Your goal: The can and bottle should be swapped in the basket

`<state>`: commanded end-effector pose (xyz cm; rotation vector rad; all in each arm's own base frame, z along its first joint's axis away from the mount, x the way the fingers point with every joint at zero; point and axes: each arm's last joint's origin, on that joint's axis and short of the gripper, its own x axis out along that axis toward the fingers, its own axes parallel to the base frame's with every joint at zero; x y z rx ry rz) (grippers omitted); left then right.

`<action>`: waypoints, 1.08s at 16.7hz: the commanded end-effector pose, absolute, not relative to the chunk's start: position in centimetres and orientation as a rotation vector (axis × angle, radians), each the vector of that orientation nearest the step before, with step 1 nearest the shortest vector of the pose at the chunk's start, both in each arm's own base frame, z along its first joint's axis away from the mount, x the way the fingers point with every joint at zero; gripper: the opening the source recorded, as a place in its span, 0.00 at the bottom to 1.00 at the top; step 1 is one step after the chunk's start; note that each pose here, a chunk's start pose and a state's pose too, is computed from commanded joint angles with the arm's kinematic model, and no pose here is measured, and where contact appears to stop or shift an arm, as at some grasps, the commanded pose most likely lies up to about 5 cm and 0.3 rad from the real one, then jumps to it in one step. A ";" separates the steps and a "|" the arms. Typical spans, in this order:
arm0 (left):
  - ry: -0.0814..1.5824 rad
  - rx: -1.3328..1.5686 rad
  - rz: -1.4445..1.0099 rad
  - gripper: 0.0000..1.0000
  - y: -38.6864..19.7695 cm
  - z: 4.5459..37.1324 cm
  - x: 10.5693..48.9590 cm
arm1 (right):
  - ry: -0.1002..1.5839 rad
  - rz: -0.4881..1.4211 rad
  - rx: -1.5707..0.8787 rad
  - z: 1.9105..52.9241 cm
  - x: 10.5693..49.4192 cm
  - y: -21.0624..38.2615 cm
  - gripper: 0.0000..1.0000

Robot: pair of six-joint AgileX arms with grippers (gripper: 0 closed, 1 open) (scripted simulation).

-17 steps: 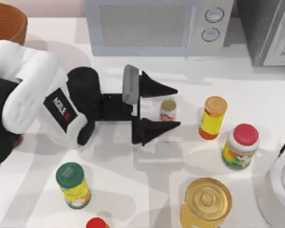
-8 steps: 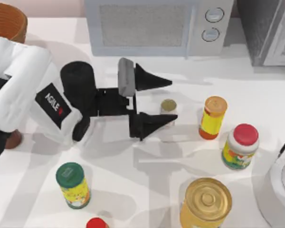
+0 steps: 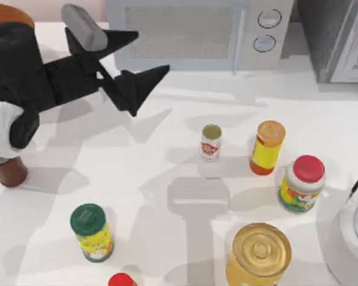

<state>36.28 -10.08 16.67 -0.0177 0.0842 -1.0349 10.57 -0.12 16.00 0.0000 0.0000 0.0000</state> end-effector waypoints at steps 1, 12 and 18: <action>0.086 -0.017 -0.960 1.00 -8.8 18.6 34.7 | 0.000 0.000 0.000 16.0 10.6 -0.1 1.00; 0.020 -0.005 -0.224 1.00 -1.0 21.1 13.4 | 0.000 0.000 0.000 16.0 10.6 -0.1 1.00; 0.003 -0.001 -0.022 1.00 -0.2 16.5 10.7 | 0.000 0.000 0.000 16.0 10.6 -0.1 1.00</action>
